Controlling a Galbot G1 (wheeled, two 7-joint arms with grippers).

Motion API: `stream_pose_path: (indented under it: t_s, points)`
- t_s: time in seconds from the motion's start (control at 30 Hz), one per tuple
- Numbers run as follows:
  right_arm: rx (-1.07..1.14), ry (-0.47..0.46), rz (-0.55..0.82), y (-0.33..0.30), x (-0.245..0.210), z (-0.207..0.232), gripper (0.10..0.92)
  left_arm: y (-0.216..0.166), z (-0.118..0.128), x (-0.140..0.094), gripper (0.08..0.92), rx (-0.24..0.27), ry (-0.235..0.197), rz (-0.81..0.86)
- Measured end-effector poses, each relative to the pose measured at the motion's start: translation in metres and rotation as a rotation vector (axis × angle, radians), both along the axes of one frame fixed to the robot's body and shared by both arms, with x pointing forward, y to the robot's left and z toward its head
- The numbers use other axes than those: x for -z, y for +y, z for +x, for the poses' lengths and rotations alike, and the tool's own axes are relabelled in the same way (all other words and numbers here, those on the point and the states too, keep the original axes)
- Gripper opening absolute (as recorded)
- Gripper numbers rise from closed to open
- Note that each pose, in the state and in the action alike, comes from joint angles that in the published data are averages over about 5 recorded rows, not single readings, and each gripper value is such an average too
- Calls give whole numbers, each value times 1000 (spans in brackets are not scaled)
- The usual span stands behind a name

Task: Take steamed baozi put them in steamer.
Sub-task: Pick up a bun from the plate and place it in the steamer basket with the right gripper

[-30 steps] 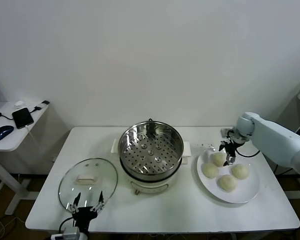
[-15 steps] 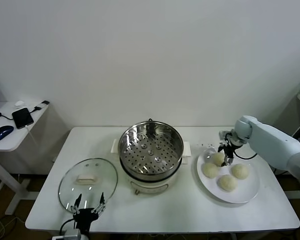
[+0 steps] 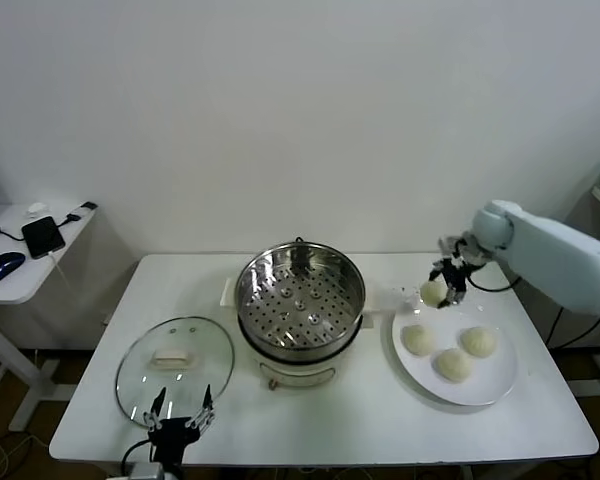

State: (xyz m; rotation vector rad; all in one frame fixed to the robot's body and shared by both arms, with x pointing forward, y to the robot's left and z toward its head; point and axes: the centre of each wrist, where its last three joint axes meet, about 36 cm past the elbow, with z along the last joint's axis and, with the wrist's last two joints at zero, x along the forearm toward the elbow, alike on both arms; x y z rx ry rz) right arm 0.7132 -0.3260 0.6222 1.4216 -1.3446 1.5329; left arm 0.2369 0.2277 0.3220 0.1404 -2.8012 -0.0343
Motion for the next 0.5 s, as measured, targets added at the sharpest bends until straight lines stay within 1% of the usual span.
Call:
stream_pose_path:
  t_s: [0.13,0.23,0.37,0.5]
  points:
    - [-196,-41,13,61,-59,-3,713,0,2,-4,823,0,-10,0]
    - [-371,-54,3,113,-84,-11,713,1,4,-5,823,-1,-15,1]
    - [-606,-58,-37,171,-93,-21,714,2,6,-6,823,-1,-21,3]
    - [-797,-60,-91,211,-83,-23,714,2,8,-6,823,-1,-24,3]
